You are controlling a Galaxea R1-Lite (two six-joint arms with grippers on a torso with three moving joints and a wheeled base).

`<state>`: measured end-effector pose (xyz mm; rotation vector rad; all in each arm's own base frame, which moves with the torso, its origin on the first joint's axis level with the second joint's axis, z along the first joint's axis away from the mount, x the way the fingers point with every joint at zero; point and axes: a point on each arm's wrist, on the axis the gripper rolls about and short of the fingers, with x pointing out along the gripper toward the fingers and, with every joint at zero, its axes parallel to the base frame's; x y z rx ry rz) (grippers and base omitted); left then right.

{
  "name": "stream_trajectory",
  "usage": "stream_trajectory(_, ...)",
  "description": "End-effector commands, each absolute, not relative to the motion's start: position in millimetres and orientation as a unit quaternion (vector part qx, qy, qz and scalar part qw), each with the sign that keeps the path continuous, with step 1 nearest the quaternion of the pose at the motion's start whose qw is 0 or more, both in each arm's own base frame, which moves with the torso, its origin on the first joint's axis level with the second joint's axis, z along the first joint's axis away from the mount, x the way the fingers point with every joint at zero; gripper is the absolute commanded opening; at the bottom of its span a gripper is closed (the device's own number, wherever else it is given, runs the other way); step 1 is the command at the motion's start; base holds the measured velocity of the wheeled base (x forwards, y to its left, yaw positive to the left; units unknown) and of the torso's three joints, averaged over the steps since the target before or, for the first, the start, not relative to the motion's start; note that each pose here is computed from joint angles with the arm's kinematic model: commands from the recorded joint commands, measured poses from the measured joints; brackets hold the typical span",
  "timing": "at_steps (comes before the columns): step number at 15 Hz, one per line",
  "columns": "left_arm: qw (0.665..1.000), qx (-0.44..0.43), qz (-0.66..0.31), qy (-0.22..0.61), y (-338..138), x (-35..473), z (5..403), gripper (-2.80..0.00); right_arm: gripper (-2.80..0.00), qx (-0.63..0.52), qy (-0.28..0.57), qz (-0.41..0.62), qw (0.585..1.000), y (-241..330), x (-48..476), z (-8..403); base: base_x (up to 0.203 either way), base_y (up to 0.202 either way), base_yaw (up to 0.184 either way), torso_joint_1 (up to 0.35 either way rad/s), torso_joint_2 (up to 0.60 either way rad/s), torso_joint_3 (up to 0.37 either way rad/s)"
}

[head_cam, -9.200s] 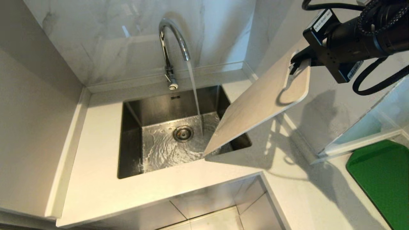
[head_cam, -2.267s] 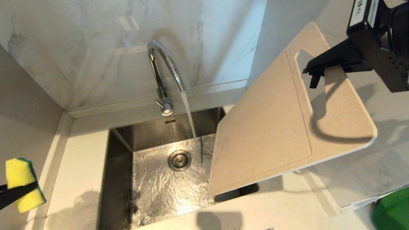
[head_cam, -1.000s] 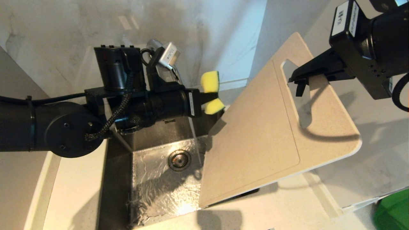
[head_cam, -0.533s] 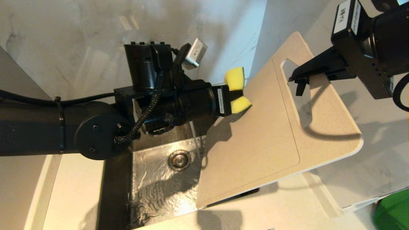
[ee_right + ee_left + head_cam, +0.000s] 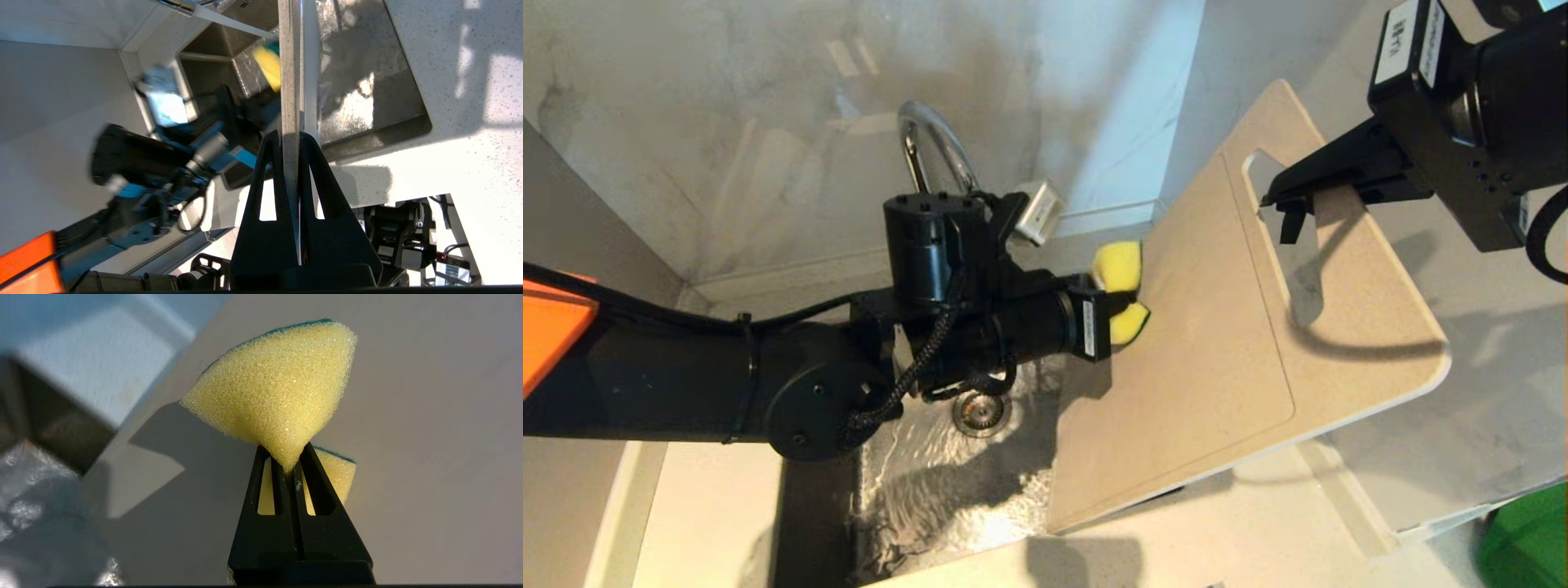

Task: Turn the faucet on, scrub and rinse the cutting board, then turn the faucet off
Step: Scrub the cutting board underwater

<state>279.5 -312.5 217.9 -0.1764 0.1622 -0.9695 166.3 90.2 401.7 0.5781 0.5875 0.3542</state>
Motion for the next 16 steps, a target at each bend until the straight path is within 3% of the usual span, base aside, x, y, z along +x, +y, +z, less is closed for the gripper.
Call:
stream_trajectory(1,0.88,-0.075,-0.457,0.105,-301.7,276.6,195.6,-2.8,-2.8,0.281,0.285,0.171,0.9,90.9,167.3,401.3,0.0,0.0,0.0,0.0,0.0,0.0)
stream_trajectory(7,0.891,-0.048,-0.432,0.132,-248.3,262.1,127.0,-2.8,-2.8,0.282,0.288,0.181,0.897,90.7,165.9,401.8,0.0,0.0,0.0,0.0,0.0,0.0)
stream_trajectory(12,0.895,-0.039,-0.416,0.156,-211.9,236.0,96.9,-2.8,-2.8,0.281,0.289,0.181,0.897,90.6,165.8,401.6,0.0,0.0,0.0,0.0,0.0,0.0)
stream_trajectory(14,0.899,-0.048,-0.416,0.128,-205.4,231.9,110.6,-2.8,-2.8,0.281,0.289,0.181,0.897,90.7,165.8,401.6,0.0,0.0,0.0,0.0,0.0,0.0)
stream_trajectory(16,0.901,-0.057,-0.42,0.091,-208.4,235.2,151.2,-2.8,-2.8,0.282,0.292,0.185,0.895,90.4,164.9,401.5,0.0,0.0,0.0,0.0,0.0,0.0)
